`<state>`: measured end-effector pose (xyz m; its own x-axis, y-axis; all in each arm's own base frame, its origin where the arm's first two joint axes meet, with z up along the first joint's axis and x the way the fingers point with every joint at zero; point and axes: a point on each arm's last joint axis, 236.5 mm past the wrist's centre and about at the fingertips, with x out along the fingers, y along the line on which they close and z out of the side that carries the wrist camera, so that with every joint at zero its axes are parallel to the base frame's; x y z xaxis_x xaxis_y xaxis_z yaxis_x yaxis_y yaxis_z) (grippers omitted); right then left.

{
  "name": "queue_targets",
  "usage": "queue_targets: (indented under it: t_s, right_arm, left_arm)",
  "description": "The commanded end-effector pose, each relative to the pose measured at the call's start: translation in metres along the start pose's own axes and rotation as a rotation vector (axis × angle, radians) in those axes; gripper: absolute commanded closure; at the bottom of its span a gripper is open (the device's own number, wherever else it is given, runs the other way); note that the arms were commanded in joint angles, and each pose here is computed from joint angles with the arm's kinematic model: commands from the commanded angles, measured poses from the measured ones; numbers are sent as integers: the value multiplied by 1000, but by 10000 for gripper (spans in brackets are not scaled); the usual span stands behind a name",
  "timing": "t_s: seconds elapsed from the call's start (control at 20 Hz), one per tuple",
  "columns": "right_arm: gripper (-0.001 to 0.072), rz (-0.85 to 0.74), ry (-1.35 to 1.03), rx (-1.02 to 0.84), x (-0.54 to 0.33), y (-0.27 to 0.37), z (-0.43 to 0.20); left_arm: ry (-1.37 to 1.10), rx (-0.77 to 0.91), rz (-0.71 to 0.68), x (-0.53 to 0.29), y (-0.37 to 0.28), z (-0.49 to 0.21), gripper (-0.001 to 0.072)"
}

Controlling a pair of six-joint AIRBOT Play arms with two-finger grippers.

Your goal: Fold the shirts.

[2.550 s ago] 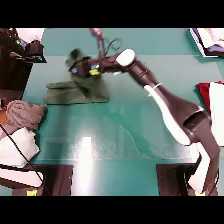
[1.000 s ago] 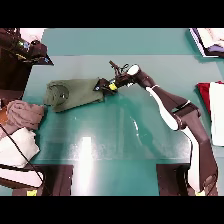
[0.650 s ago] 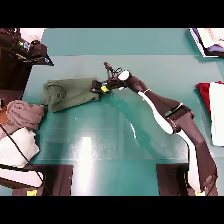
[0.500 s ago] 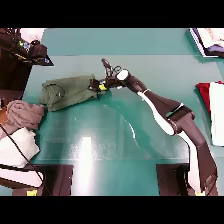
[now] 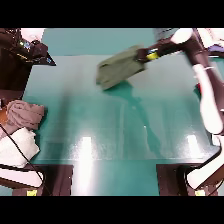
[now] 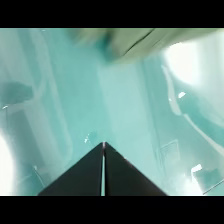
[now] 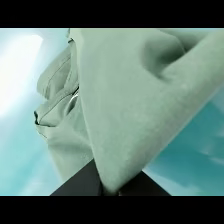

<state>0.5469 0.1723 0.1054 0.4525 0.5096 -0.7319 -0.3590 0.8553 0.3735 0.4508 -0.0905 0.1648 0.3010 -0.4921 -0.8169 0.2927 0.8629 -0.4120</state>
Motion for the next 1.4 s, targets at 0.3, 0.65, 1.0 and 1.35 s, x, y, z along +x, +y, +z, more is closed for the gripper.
queue_targets:
  t_s: [0.3,0.65,1.0,1.35]
  right_arm:
    - [695,-496,-169,380,-237,-268,-44]
    - [695,-575,-368,526,-317,-337,-64]
    - [695,-549,-507,489,-359,-317,-44]
    - [692,-681,-347,536,-387,-294,-89]
  left_arm:
    - [19,119,-76,27,-66,0,684]
    - [2,143,-105,40,-102,4,684]
    - [-3,124,-104,40,-102,5,684]
    - [0,140,-102,40,-101,5,684]
